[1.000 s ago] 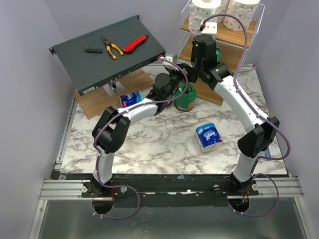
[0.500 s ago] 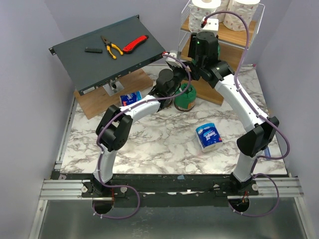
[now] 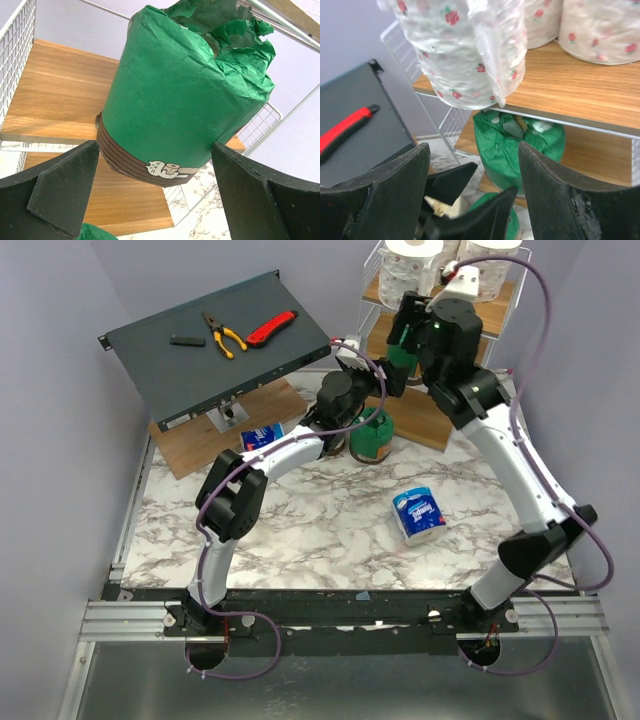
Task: Place and organize the paper towels onto the shelf
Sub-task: Place the paper towel on the shelf.
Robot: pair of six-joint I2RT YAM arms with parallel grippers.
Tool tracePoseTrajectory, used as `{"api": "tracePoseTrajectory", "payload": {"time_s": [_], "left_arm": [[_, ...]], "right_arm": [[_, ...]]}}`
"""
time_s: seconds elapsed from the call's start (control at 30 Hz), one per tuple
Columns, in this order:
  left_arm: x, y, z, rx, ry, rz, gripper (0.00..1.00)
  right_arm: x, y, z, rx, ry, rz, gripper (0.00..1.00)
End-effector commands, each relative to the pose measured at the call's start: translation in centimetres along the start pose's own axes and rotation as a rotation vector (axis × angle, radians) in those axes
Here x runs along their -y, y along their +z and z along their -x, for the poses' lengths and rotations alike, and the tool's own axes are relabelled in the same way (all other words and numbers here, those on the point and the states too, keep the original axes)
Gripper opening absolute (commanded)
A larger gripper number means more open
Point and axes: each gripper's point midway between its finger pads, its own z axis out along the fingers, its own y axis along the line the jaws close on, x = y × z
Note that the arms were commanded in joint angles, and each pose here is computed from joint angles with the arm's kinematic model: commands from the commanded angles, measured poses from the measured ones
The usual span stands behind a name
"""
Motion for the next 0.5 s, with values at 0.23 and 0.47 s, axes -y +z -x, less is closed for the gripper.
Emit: {"api": "tracePoseTrajectory", "payload": {"time_s": [0.23,0.47], "left_arm": [[-0.9,1.0,0.5,-0.010,0.024,0.009,0.99],[-1.1,1.3,0.6,-0.008,0.024,0.010,0.99]], "right_arm": [[1.5,-8.6,3.8,0.101,0.225,0.167,0.77],[4.4,-13.3,0.9,0.153,0.285,0.206,0.77]]}}
